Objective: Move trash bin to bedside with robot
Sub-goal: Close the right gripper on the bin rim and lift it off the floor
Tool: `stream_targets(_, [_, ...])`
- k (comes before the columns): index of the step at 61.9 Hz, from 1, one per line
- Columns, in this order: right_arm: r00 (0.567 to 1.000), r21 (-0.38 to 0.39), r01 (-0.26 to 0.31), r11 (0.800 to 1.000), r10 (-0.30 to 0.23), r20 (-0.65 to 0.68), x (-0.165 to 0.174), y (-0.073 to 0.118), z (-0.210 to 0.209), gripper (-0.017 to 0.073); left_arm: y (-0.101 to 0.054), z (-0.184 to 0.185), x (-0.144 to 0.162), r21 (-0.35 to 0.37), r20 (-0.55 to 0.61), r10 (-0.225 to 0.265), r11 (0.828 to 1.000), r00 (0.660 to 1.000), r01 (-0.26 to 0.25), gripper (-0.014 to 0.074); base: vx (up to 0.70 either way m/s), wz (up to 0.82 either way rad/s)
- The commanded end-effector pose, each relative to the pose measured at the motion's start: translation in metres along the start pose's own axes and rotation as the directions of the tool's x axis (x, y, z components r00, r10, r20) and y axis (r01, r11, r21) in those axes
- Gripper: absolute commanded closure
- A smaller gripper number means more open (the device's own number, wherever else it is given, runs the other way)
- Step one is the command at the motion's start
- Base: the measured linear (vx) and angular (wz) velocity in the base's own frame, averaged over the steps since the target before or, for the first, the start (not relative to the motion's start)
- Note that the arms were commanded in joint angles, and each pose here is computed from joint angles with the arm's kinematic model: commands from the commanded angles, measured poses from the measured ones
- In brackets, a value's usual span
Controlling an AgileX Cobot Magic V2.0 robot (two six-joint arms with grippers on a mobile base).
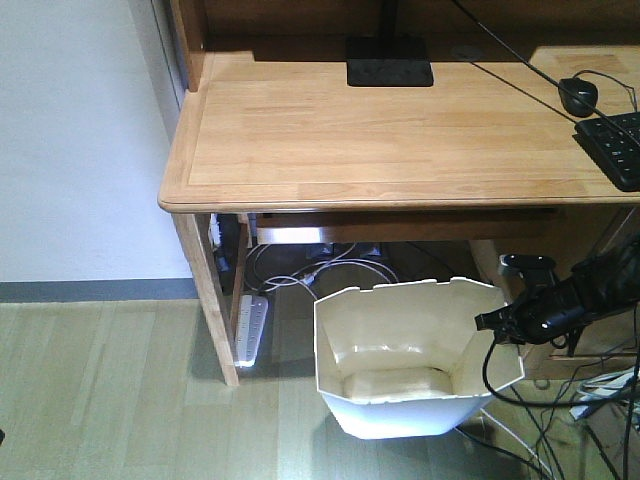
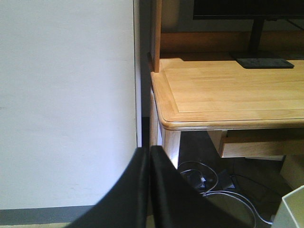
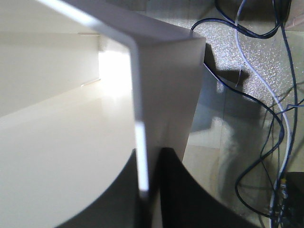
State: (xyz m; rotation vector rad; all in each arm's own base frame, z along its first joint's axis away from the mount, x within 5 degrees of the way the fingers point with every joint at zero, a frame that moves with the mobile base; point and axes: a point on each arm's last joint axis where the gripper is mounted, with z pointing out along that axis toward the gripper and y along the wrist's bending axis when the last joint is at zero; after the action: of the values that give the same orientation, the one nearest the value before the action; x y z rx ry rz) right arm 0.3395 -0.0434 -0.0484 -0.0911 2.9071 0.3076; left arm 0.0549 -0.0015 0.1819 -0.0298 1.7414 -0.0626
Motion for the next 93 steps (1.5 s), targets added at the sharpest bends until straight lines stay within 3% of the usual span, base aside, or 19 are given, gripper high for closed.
stream_targets(1, [0.993,-0.116,0.008,0.993,0.006,0.114,-0.02,0.02,-0.05,0.0566,0.0,0.002,0.002,0.009,0.053,-0.012,1.0,0.999,0.012,0.0599,0.0,0.0])
stream_targets(17, [0.985,-0.128,0.003,0.992,0.019,0.173,-0.006,0.04,-0.1,0.0566,0.0,0.002,0.002,0.009,0.053,-0.012,1.0,0.999,0.012,0.0599,0.0,0.0])
stream_targets(36, [0.972,-0.18,0.037,0.983,0.006,0.234,0.013,0.061,-0.141,0.0566,0.0,0.002,0.002,0.009,0.053,-0.012,1.0,0.999,0.012,0.0599,0.0,0.0])
stream_targets(93, [0.966,-0.202,0.03,0.979,0.023,0.256,0.022,0.067,-0.151,0.0566,0.0,0.002,0.002,0.009,0.053,-0.012,1.0,0.999,0.012,0.0599,0.0,0.0])
